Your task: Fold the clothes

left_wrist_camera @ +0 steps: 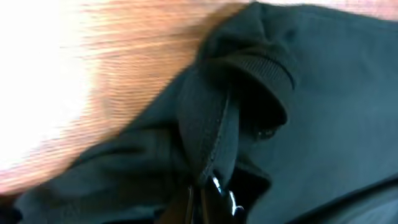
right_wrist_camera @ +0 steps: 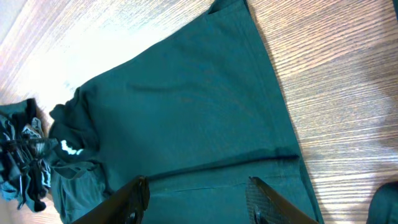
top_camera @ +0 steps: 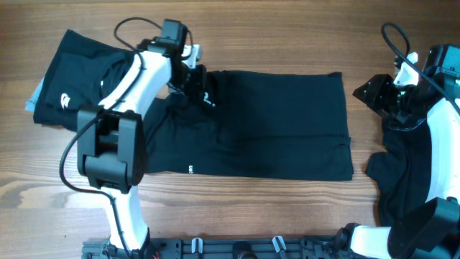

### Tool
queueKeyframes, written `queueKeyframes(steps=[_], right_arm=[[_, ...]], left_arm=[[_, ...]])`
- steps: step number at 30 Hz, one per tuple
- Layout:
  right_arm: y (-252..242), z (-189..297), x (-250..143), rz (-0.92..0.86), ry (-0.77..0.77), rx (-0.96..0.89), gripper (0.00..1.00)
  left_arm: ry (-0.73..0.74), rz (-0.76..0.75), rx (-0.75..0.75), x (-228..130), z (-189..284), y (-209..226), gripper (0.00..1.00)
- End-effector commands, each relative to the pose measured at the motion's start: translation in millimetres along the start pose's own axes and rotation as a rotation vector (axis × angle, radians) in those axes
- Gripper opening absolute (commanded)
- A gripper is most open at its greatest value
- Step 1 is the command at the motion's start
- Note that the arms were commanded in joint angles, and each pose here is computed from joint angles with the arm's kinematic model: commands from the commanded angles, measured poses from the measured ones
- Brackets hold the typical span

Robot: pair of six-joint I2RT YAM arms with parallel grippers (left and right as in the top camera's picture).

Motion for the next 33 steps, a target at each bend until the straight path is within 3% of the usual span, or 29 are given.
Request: queueKeyframes(steps=[1,3,8,11,20,23,29,32,33], right_arm=[[1.0,-1.8,2.7,0.0,-0.001,0.0,0.55],[1.0,-1.8,2.7,-0.001,-0.001,0.0,0.55],[1.2,-1.8,3.1,0.001,-0.003,0.001,0.55],[1.2,-1.8,3.4,0.001,-0.005,0.001,0.55],[1.2,-1.8,3.3,0.001,-0.004,0.001,0.54],[1.3,-1.8,3.4,0.001,-0.005,0.001,0.55],[1.3,-1.8,3.5,0.001,-0.005,0.002,0.55],[1.3,-1.8,3.4,0.001,-0.005,0.001,0.55],[1.3,-1.8,3.4,0.001,-0.005,0.001,0.55]], left_arm=[[-0.011,0.005,0.15,-4.4,2.1,-9.7,0.11],[-0.031,0.015,0.246,-2.8,3.4,-3.1,0.15],[-0.078,-0.011,0.155,7.5,9.9,-15.1,0.22],[-0.081,-0.036,0.054,9.1,7.5,-28.7,0.14],[-0.063,-0.118,0.061,-0.7,-3.8,-62.6,0.07],[-0.058,-0.136,-0.004,-2.0,-4.9,-73.4,0.06],[-0.06,-0.099,0.017,-4.2,23.5,-62.4,0.11],[-0.145,-0.072,0.119,3.8,51.9,-43.6,0.24],[-0.16,-0.064,0.144,6.4,55.4,-36.1,0.33]])
Point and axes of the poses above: each gripper's point midway between its finger pads, its own z axis back along the fingers, its own y axis along the line the jaws close on, x = y × z, the point moved 7 cm from there along z, back along the fingers, and after that the axes turned 7 degrees about -z, right-handed, at the moved point
